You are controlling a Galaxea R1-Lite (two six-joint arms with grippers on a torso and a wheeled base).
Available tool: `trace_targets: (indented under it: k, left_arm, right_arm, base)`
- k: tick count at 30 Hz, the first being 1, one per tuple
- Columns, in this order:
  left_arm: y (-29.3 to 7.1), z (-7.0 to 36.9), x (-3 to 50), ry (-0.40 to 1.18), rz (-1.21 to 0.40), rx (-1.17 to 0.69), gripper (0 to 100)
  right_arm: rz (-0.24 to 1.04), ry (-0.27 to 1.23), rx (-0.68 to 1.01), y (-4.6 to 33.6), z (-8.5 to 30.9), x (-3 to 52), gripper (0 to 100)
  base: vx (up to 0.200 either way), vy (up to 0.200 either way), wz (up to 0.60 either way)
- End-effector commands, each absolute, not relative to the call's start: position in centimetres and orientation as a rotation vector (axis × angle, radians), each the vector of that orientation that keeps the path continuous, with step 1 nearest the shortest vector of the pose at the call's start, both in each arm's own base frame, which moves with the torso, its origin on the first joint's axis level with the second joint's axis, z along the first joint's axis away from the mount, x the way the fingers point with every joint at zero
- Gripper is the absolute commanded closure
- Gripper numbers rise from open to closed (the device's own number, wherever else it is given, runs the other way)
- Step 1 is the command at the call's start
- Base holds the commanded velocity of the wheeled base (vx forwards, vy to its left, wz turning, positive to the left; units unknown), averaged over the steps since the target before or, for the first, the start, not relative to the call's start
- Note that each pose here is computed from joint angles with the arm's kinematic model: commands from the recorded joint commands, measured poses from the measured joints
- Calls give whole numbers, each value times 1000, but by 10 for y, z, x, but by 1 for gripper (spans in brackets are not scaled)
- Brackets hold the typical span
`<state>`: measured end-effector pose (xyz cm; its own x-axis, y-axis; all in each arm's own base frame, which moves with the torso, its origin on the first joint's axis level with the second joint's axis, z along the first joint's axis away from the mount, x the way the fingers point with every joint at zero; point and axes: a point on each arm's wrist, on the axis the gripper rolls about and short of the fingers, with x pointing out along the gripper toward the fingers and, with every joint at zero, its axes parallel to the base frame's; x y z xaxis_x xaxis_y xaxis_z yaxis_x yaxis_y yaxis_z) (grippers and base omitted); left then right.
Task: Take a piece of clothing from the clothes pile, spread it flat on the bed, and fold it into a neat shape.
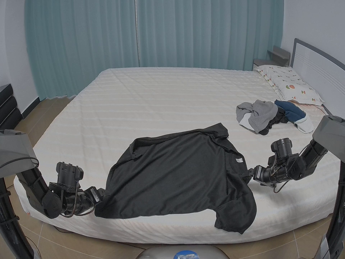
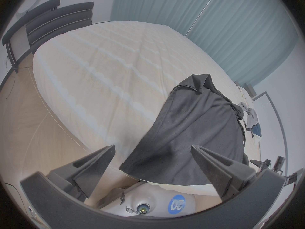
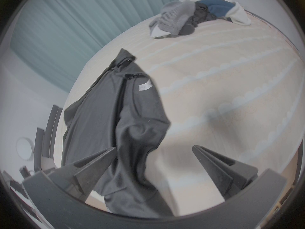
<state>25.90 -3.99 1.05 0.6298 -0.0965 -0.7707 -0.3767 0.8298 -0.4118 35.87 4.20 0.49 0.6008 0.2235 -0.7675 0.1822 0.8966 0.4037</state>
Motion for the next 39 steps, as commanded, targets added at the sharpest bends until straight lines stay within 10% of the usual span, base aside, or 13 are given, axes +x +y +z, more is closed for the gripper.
trace_targets:
  k: [1,11,12,39]
  left_arm:
    - [-45,11,257,899,144,-624,0]
    - [-46,10,260,898,145,-650,0]
    - [-46,10,261,897,144,-650,0]
    - [-46,5,261,911,154,-647,0]
  right_arm:
    - [-20,949,540,34,-14,373,0]
    - [-43,945,621,38,-21,385,0]
    - [-43,937,622,38,-21,388,100]
    - [-72,744,626,0,36,381,100]
  base:
    - [0,0,0]
    - [0,0,0]
    - [0,0,0]
    - [0,0,0]
